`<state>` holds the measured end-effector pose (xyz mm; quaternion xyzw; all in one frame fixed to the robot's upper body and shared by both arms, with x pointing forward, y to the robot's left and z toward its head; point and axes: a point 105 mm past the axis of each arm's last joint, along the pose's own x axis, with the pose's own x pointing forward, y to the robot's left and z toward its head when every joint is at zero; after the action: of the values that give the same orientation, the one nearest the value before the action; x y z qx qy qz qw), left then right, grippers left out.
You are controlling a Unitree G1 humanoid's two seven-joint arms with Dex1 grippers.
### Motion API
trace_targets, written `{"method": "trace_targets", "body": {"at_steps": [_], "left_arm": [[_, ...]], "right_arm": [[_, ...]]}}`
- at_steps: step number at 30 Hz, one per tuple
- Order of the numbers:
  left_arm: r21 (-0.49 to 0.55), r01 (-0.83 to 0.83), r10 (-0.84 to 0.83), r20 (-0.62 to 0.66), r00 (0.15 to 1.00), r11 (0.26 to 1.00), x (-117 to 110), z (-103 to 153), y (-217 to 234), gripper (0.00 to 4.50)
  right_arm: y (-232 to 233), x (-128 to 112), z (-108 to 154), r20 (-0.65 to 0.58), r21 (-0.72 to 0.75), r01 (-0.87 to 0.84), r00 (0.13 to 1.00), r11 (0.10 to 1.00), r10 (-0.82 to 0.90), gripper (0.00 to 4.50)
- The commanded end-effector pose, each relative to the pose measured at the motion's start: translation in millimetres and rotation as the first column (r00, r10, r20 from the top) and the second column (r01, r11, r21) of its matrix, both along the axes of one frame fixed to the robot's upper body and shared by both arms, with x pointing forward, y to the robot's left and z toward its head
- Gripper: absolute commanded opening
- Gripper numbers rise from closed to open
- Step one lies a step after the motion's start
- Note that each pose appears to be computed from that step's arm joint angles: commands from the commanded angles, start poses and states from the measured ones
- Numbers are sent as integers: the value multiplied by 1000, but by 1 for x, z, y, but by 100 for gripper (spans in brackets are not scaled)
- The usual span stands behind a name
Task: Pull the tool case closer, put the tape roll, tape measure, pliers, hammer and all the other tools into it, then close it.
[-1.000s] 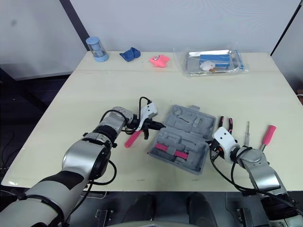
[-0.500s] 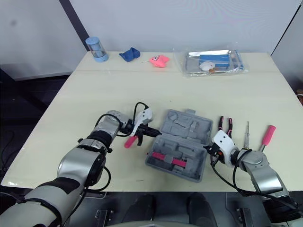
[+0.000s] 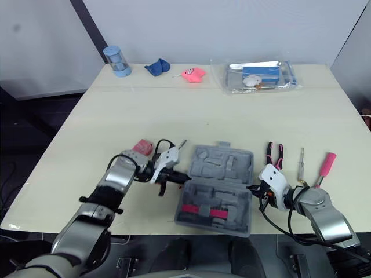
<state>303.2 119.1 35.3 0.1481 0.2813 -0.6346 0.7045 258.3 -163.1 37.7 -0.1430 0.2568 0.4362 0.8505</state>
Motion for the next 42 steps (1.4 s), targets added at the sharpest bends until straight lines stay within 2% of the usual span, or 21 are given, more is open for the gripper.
{"method": "trace_targets", "body": {"at_steps": [1, 10, 17, 36, 42], "left_arm": [[-1, 20, -20, -7, 1000, 1000, -12, 5, -6, 0], [24, -33, 34, -37, 999, 999, -29, 2, 8, 0], [38, 5, -3, -63, 998, 999, -41, -1, 11, 0], [47, 42, -38, -81, 996, 998, -51, -7, 8, 0], [55, 11, -7, -62, 998, 998, -46, -7, 11, 0]], "right_arm": [[11, -5, 12, 22, 35, -62, 998, 997, 61, 4], [23, -17, 7, -24, 60, -100, 995, 993, 102, 4], [22, -22, 5, -52, 59, -106, 993, 993, 109, 4], [17, -25, 2, -73, 54, -86, 993, 995, 90, 4], [15, -24, 2, -70, 49, -83, 994, 995, 86, 4]]}}
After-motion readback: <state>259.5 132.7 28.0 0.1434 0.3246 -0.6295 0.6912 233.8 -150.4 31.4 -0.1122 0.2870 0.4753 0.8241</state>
